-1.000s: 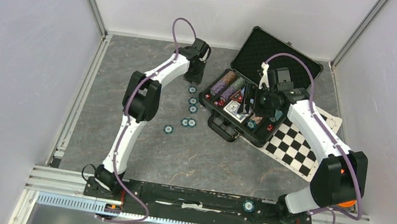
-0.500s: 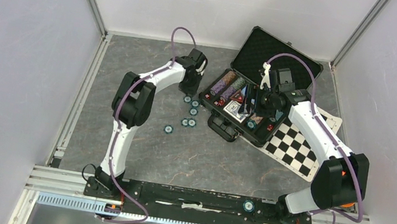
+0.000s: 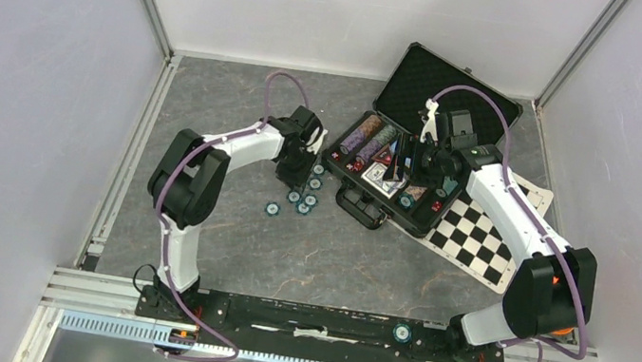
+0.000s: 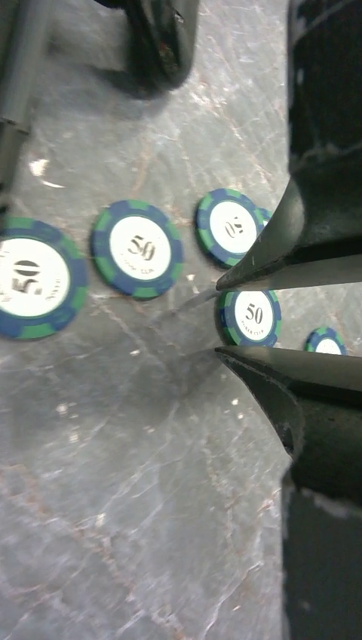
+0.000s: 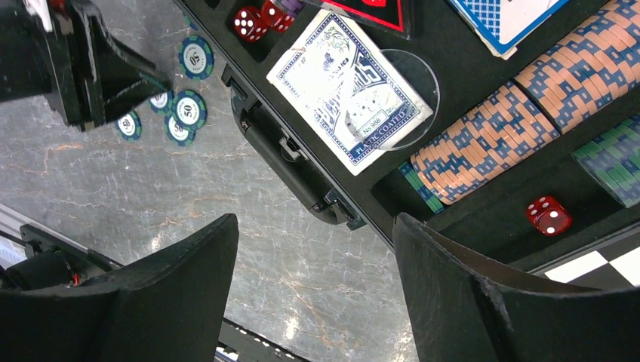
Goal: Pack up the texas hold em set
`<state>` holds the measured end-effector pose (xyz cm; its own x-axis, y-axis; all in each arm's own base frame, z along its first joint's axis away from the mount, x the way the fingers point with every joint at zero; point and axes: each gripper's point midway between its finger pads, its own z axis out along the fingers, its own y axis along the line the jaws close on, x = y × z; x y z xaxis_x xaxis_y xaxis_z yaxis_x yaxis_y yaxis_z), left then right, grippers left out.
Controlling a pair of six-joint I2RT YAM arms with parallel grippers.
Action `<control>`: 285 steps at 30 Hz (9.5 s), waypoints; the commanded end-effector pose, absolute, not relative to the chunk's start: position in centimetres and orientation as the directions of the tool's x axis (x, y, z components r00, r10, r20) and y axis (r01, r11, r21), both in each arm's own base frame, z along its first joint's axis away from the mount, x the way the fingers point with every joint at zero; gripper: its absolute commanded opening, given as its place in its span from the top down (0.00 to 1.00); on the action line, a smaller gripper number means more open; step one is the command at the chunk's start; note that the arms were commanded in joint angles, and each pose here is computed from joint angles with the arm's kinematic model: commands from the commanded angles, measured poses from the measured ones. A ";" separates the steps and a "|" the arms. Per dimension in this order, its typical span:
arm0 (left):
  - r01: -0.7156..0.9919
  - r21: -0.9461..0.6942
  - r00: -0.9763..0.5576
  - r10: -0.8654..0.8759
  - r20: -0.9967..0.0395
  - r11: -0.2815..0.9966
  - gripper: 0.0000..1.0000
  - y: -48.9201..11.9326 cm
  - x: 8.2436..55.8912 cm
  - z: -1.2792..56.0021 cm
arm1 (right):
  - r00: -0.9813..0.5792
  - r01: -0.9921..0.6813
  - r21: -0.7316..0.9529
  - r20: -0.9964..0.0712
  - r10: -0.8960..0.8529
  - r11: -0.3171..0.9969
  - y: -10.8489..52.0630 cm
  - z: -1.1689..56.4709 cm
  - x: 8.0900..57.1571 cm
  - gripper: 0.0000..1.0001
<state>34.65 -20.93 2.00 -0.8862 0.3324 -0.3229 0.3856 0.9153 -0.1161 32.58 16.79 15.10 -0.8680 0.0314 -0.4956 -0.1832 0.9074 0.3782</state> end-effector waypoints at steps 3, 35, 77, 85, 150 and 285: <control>0.336 -0.179 -0.878 0.239 -0.414 0.924 0.60 -21.8 36.0 5.4 | -0.848 -0.197 0.419 -0.527 0.061 0.887 17.5 16.1 32.9 0.20; 0.411 -0.188 -0.845 0.295 -0.447 0.892 0.59 -25.4 41.5 2.6 | -0.849 -0.196 0.416 -0.525 0.059 0.888 17.3 16.1 32.4 0.21; 0.037 -0.305 -0.871 -0.119 -0.478 0.952 0.51 -13.6 33.3 13.3 | -0.632 -0.476 0.116 -0.735 -0.247 0.871 35.6 12.8 35.4 0.25; -0.037 -0.369 -0.814 -0.242 -0.528 0.929 0.45 -10.7 33.1 15.4 | -0.758 -0.230 0.221 -0.651 -0.032 0.948 36.8 8.4 34.7 0.15; -0.038 -0.360 -0.860 -0.214 -0.463 0.932 0.42 -9.8 33.6 12.4 | -0.859 -0.188 -0.048 -0.477 -0.188 0.981 31.2 0.5 35.2 0.57; -0.035 -0.439 -0.923 -0.197 -0.331 0.898 0.43 -11.9 28.6 10.4 | -0.572 -0.634 -0.110 -0.600 -0.560 0.765 36.6 11.4 33.3 0.48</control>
